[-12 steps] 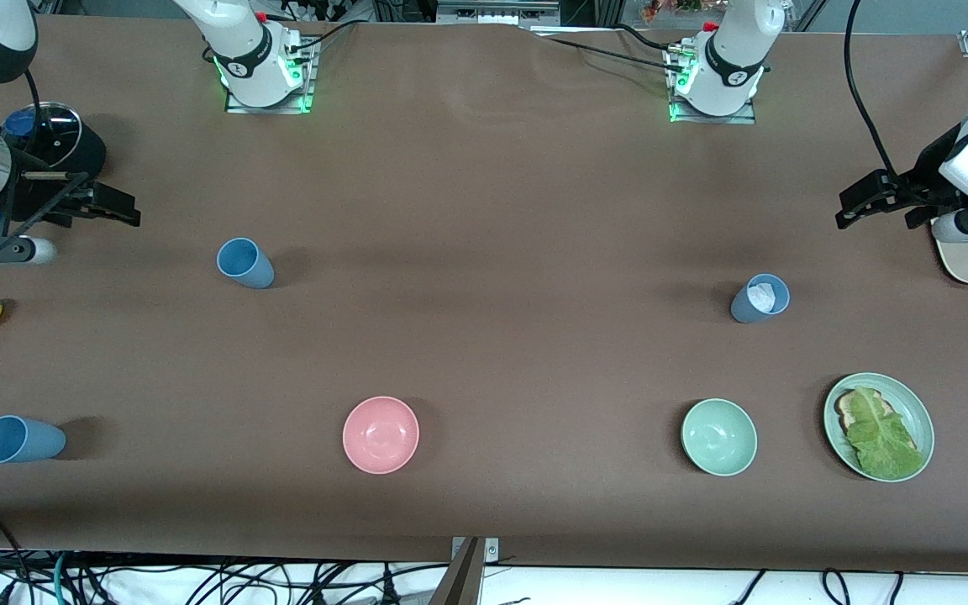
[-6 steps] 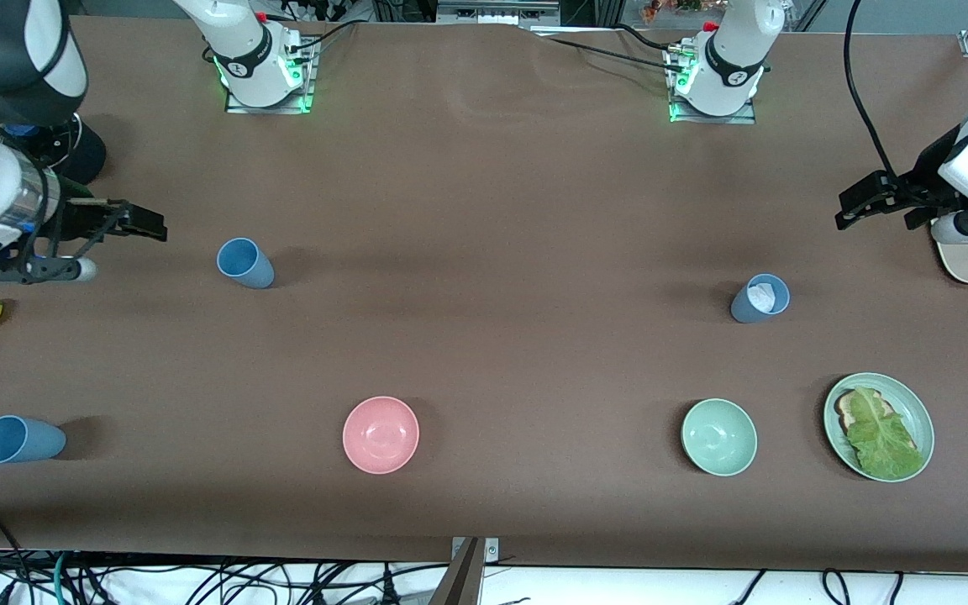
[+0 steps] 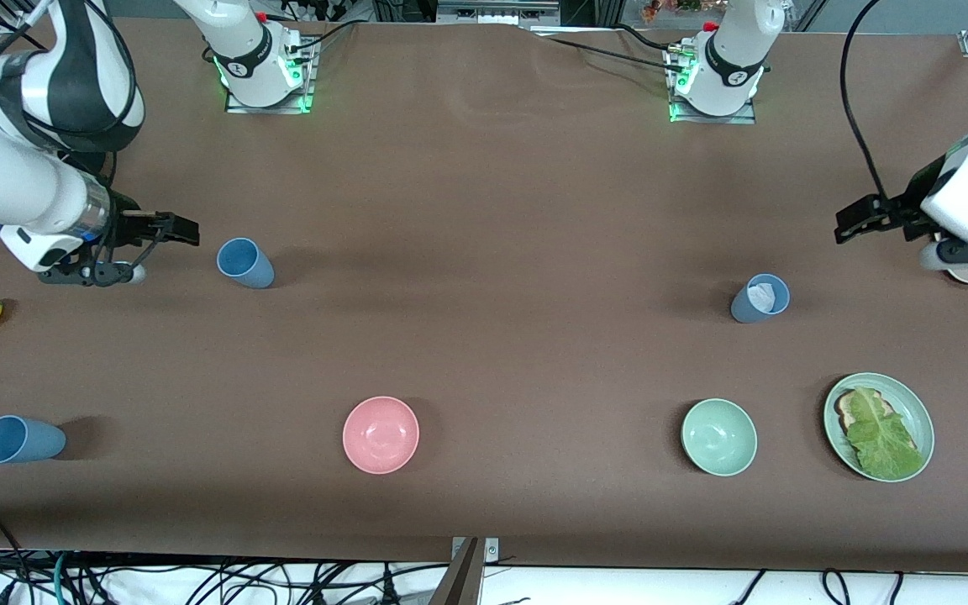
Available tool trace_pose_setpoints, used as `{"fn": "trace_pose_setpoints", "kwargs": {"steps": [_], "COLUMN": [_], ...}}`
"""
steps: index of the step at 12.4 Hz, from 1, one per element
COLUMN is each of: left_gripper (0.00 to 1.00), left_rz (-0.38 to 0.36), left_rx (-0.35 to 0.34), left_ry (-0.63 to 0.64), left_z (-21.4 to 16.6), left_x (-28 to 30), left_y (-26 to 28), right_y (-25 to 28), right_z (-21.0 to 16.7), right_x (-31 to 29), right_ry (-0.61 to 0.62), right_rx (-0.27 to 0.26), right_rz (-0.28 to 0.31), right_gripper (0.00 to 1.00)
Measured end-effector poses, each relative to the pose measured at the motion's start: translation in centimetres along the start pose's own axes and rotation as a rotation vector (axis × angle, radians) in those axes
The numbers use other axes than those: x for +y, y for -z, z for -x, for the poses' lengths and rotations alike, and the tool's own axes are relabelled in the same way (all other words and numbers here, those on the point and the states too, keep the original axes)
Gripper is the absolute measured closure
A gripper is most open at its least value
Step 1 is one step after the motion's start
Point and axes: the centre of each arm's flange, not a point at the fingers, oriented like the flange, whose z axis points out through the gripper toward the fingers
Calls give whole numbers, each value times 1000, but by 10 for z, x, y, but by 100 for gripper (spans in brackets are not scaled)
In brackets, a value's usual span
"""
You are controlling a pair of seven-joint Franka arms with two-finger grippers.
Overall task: Stack blue cups with both arms
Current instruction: 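Reach a blue cup with the right gripper while the left gripper reaches another, then close both grippers on the rims of the two blue cups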
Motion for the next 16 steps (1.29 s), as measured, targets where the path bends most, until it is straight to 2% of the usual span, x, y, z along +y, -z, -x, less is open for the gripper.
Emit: {"fn": "trace_pose_setpoints", "kwargs": {"steps": [1,3,4,8,11,16], "left_gripper": [0,0,0,0,0,0], "left_rz": [-2,-1,0,13,14,10], "left_rx": [-21,-21,-13,59,22,-24], "left_ry": [17,27,26,36,30,31], "left_z": [-8,-21,-22,-12,-3,-5], "left_x": [2,8,13,28,49,52], "left_y": [-17,-56,-92,-177,-224,-256], "right_y": [-12,-40,-59,-90,-119,-149], "right_z": [1,4,8,8,4,14], "right_x": [0,2,2,5,8,9], "right_ry": [-1,-2,-4,-8,-13,-15], "right_rx": [5,12,14,10,14,2], "right_rz": [0,0,0,-6,-13,-14], "right_gripper": [0,0,0,0,0,0]}}
